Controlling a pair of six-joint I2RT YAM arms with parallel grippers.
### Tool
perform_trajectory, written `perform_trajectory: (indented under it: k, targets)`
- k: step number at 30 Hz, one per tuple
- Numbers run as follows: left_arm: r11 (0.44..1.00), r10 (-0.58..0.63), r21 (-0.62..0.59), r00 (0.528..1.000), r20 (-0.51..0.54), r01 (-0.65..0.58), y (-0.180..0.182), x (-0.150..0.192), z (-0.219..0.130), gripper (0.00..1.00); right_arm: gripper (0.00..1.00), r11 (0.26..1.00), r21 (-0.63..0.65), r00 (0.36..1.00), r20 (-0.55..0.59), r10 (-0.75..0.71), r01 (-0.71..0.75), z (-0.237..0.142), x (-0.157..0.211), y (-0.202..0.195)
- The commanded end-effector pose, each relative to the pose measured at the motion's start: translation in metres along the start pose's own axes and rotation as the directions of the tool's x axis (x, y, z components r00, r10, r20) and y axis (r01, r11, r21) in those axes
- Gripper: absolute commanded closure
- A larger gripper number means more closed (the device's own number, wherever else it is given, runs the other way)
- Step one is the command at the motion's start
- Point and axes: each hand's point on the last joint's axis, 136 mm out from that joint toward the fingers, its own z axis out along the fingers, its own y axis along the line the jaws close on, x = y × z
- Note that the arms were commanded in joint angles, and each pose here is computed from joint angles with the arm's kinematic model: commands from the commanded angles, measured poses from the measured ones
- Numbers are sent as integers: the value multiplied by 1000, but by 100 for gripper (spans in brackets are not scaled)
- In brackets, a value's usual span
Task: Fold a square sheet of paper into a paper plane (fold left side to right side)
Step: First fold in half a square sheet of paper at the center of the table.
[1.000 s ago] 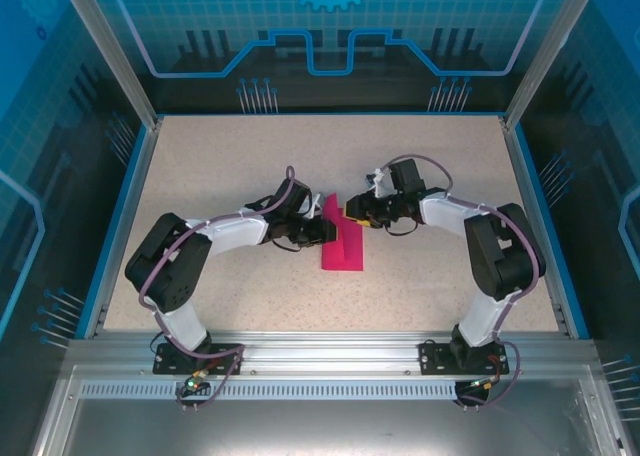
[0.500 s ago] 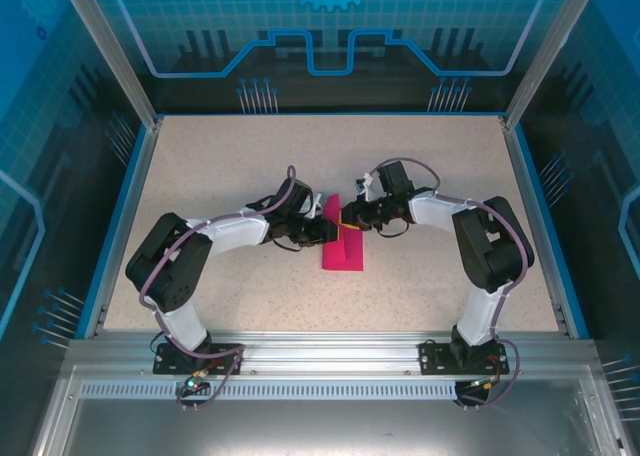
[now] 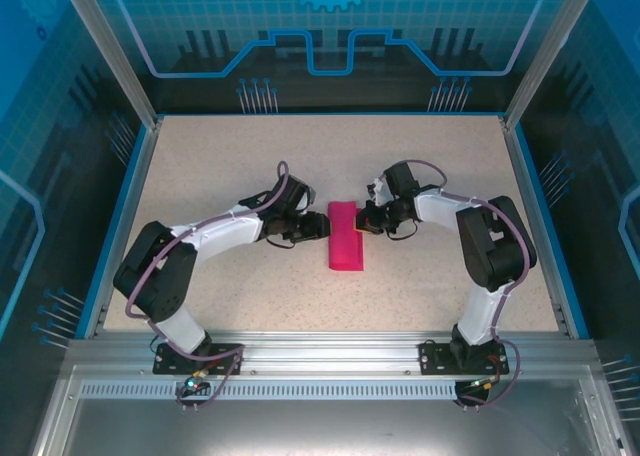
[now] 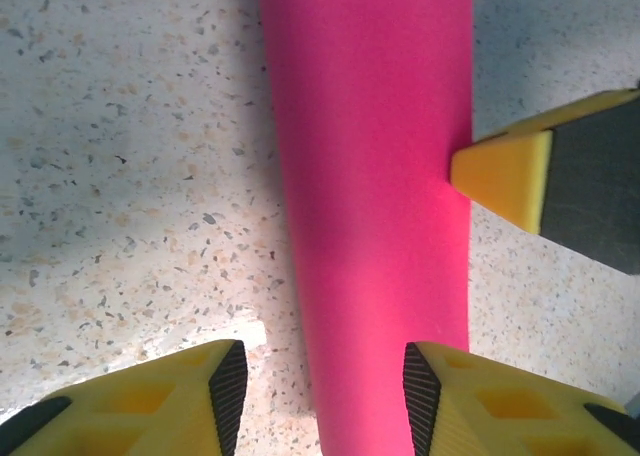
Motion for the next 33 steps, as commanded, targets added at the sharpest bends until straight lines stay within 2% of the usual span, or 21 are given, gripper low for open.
perform_trajectory:
  k: [1, 8, 25, 27, 33]
  targets:
    - [996, -66, -58, 997, -35, 64, 9, 4, 13, 49, 96, 999, 41, 1000, 4, -24, 24, -9, -3, -3]
    - [995, -90, -56, 993, -74, 85, 2, 5, 34, 49, 95, 996, 81, 1000, -2, -24, 25, -7, -1, -12]
    - [993, -89, -92, 989, -114, 79, -1, 11, 51, 52, 91, 997, 75, 999, -30, -14, 17, 2, 3, -16]
    - [991, -93, -106, 989, -119, 80, 1, 12, 53, 53, 88, 997, 76, 999, -32, -17, 20, 1, 4, -16]
    - [989, -93, -128, 987, -133, 76, 4, 14, 57, 54, 66, 994, 106, 1000, 9, -24, 23, -16, 0, -20]
